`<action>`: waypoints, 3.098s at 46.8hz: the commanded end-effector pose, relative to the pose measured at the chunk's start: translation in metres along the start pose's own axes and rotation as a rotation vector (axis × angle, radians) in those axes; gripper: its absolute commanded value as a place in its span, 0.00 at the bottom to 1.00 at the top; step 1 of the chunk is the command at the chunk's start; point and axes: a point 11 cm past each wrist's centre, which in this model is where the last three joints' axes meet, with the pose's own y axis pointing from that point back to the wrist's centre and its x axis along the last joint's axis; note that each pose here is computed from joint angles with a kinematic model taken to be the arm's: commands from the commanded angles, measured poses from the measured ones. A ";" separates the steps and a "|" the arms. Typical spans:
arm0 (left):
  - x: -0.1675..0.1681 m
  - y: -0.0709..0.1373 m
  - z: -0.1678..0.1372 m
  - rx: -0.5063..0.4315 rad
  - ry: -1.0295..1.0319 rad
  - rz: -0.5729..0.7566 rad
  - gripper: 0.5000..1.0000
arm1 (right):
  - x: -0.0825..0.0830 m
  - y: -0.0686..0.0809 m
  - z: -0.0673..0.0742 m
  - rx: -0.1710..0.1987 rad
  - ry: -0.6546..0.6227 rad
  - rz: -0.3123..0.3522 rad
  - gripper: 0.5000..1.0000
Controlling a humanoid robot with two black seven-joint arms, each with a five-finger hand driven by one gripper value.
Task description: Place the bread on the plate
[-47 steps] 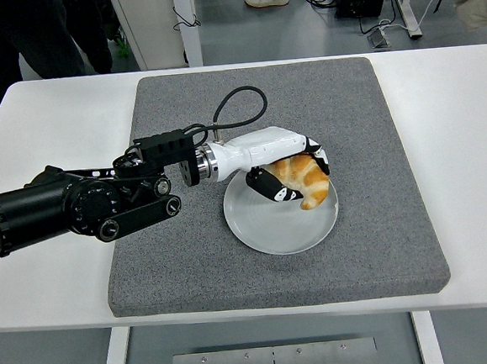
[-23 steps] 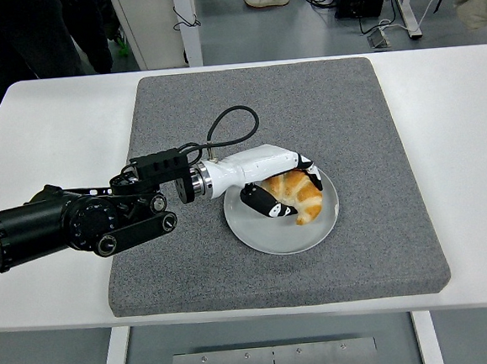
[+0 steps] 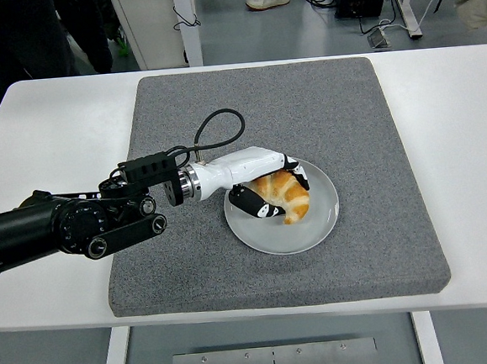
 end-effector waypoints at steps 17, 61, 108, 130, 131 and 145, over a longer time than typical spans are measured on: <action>-0.003 0.003 -0.002 -0.001 0.015 0.001 0.14 | 0.000 0.000 -0.001 0.002 0.002 -0.001 1.00; -0.007 0.004 -0.004 0.006 0.059 0.014 0.59 | 0.000 0.000 -0.001 0.000 0.000 0.002 1.00; 0.078 0.004 0.001 -0.015 0.436 0.282 0.84 | 0.000 0.000 -0.001 0.000 0.000 0.002 1.00; 0.128 0.034 -0.044 0.036 0.825 0.602 0.85 | 0.000 0.000 -0.001 0.001 -0.001 0.000 1.00; 0.130 0.036 -0.047 0.038 0.843 0.619 0.85 | 0.000 0.000 -0.001 0.001 -0.004 0.001 1.00; 0.135 0.066 -0.083 0.034 1.070 0.841 0.89 | -0.002 0.000 -0.001 0.001 -0.005 -0.003 1.00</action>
